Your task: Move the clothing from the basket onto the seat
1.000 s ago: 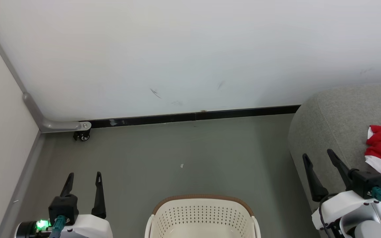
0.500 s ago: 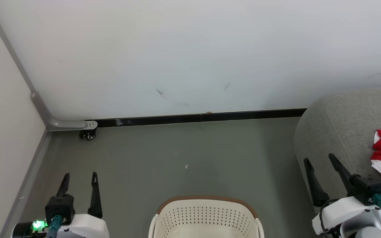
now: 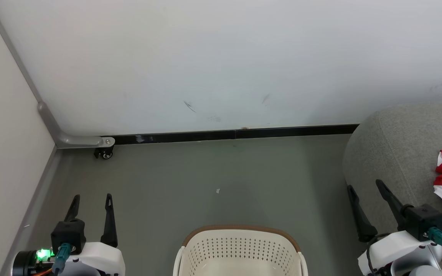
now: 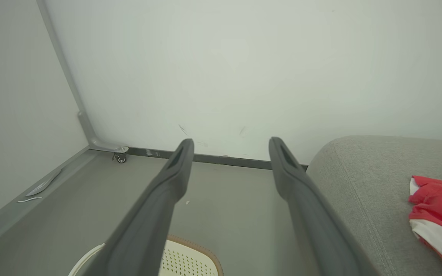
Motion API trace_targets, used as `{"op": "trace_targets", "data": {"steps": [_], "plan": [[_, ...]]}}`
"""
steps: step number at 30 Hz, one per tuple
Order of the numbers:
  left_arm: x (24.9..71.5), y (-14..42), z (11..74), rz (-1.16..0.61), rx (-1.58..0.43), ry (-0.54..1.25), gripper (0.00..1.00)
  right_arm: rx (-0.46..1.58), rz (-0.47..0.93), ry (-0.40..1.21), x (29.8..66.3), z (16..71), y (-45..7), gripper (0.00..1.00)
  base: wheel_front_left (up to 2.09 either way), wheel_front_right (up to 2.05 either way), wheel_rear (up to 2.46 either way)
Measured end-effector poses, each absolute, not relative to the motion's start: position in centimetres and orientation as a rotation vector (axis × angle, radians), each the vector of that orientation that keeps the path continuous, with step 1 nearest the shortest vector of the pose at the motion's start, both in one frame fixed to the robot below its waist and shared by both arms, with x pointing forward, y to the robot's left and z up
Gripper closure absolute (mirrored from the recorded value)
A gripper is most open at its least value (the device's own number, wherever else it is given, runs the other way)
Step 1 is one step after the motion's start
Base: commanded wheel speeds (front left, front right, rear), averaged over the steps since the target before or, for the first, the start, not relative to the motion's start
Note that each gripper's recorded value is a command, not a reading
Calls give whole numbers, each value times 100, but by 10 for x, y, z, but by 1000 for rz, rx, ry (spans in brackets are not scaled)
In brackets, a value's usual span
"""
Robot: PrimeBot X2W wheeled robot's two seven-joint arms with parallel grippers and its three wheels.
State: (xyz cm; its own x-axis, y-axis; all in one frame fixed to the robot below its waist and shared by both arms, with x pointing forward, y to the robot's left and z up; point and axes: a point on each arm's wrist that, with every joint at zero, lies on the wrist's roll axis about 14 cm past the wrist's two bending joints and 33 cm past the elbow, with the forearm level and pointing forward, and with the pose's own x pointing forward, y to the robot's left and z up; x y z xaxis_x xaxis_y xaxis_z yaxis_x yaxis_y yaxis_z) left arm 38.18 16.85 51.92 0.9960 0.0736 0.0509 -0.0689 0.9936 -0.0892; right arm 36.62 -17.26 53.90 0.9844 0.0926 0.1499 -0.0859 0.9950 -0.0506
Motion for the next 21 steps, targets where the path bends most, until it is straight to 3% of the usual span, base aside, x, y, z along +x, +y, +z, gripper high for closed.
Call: {"op": "trace_targets", "data": {"steps": [21], "plan": [[387, 167, 513, 67, -78, -32, 0, -21, 80, -146, 366, 537, -176, 0, 0, 0, 0]]}}
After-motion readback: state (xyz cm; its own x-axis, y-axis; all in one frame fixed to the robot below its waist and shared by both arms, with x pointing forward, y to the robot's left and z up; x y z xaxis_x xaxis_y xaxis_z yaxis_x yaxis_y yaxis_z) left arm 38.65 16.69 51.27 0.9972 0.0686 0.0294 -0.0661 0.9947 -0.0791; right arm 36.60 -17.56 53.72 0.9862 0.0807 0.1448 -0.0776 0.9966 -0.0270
